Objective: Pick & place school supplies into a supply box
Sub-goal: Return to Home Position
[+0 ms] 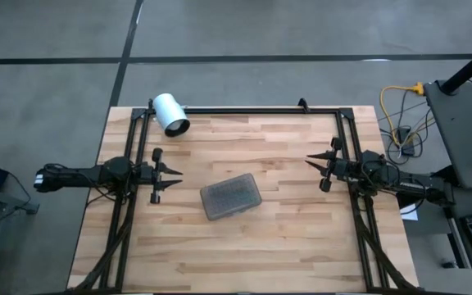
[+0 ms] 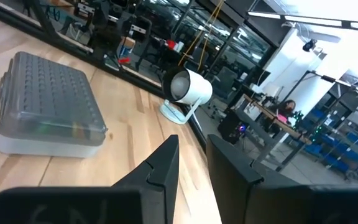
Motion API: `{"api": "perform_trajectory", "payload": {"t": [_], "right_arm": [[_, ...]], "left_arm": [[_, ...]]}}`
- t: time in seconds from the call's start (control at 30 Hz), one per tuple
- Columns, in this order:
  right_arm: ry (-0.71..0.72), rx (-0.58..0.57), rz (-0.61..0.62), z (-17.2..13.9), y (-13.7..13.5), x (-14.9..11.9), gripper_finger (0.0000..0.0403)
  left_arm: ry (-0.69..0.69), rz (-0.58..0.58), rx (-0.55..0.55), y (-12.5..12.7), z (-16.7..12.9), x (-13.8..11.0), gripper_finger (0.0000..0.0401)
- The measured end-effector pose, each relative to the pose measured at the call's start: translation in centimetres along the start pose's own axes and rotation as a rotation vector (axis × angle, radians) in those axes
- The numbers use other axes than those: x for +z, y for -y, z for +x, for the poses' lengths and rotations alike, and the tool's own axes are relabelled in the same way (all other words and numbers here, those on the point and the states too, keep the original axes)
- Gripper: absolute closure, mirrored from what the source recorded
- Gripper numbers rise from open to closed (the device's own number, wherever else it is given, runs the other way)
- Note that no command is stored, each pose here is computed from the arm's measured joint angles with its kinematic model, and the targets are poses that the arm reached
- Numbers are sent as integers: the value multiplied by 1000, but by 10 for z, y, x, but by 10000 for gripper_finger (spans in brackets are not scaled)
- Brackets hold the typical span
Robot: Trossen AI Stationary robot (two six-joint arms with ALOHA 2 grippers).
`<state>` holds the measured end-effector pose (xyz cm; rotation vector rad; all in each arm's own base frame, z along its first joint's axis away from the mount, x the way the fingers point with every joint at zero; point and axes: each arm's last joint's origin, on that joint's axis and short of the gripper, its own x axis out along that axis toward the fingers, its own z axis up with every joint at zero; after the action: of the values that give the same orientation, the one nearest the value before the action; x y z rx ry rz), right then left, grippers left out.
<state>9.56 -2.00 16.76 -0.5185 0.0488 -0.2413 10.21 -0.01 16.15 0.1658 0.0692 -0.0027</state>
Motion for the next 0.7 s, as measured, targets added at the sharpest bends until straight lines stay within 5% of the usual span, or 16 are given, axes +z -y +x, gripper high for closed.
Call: {"api": "perform_trajectory", "payload": {"t": [0.7], "right_arm": [[0,-2,-4,0,0,0,321]], "left_arm": [[0,-2,1,0,0,0,315]]}}
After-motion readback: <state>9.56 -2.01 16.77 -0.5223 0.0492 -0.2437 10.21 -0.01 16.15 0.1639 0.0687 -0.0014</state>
